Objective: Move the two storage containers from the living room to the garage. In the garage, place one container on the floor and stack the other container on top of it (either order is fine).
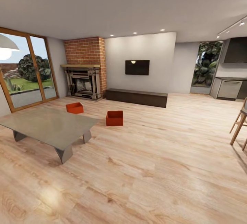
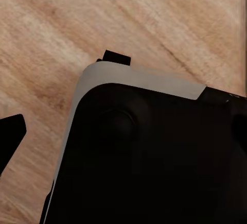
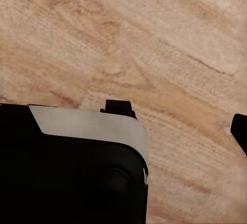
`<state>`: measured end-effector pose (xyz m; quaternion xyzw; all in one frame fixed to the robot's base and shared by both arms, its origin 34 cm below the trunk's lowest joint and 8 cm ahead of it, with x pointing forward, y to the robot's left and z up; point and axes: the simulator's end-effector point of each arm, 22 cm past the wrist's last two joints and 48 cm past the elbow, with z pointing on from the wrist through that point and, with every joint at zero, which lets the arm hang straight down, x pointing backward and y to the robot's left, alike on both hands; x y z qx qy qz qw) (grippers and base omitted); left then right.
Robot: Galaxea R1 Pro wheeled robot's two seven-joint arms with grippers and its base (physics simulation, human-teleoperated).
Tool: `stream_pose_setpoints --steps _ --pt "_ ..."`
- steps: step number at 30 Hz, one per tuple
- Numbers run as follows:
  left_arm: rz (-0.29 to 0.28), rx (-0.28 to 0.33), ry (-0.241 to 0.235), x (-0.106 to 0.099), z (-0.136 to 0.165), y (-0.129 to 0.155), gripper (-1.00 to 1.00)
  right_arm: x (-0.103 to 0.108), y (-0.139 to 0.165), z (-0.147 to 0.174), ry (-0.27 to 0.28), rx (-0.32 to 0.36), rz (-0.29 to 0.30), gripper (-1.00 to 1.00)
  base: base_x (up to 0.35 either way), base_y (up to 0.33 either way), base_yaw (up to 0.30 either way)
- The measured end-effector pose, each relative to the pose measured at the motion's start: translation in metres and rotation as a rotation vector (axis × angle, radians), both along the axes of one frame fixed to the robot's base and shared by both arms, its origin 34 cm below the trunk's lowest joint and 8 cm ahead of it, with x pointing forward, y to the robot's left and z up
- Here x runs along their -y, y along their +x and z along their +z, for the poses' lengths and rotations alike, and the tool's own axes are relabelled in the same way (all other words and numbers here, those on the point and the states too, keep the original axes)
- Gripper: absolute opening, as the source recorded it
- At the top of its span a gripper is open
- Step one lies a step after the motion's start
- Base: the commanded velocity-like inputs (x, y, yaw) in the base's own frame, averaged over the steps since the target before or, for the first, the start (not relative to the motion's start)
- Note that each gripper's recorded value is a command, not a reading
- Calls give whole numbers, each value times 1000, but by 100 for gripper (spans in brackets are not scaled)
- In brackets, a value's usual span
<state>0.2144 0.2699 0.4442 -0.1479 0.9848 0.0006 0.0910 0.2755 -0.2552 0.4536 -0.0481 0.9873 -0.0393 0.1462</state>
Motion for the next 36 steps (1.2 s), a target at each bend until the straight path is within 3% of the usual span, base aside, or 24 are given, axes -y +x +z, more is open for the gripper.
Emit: stream_pose_setpoints --steps 36 --pt "0 -1 0 0 0 0 100 1 0 0 -2 0 1 100 324 0 0"
